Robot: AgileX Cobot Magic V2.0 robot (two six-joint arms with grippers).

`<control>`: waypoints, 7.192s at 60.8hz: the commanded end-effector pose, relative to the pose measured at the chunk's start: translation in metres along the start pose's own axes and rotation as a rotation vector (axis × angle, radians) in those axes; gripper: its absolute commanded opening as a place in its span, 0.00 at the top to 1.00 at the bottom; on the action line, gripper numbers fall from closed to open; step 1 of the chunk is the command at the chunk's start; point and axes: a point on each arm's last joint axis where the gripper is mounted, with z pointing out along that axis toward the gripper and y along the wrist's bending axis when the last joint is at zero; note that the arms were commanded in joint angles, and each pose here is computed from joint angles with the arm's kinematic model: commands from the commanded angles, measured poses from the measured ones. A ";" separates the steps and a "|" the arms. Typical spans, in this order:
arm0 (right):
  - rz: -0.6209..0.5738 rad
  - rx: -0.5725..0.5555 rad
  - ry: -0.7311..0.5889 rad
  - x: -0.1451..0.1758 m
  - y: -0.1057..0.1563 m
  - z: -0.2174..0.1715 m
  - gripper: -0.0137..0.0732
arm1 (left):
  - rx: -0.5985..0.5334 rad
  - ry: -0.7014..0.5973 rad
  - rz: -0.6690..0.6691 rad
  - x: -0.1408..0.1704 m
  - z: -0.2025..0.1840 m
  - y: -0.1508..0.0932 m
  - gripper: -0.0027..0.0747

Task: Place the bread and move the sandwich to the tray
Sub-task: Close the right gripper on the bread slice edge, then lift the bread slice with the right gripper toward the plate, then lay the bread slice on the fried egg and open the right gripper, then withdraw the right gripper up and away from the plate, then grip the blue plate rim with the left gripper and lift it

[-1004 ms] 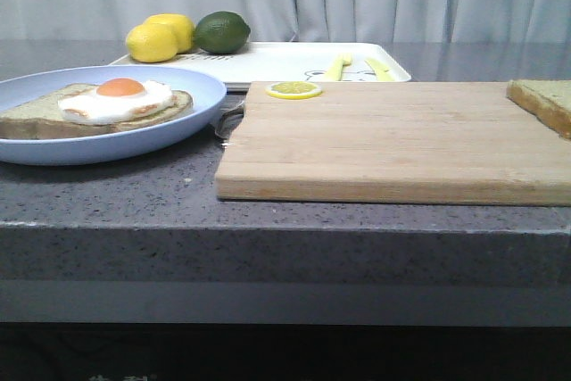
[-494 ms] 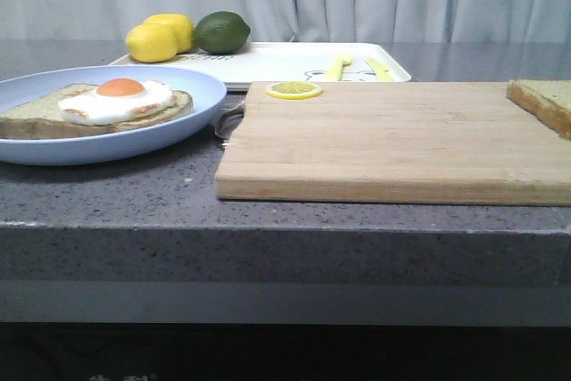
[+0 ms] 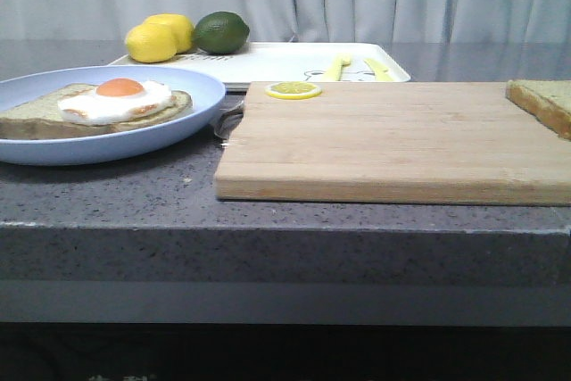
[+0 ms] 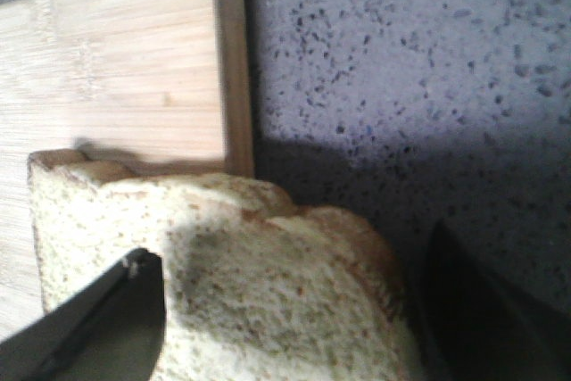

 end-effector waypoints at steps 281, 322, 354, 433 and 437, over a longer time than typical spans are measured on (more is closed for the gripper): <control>-0.557 0.141 -1.158 0.290 0.093 -0.076 0.94 | 0.001 -0.030 -0.013 -0.019 0.014 0.000 0.10; -0.557 0.141 -1.157 0.290 0.093 -0.076 0.94 | 0.007 0.626 -0.006 0.025 0.186 0.003 0.10; -0.556 0.142 -1.154 0.290 0.093 -0.076 0.94 | 0.006 0.726 -0.011 0.057 0.221 0.004 0.29; -0.555 0.142 -1.152 0.290 0.093 -0.075 0.94 | 0.468 0.463 -0.433 -0.042 0.184 0.006 0.99; -0.555 0.142 -1.152 0.290 0.093 -0.075 0.94 | 0.501 0.445 -0.409 -0.054 0.199 0.001 0.99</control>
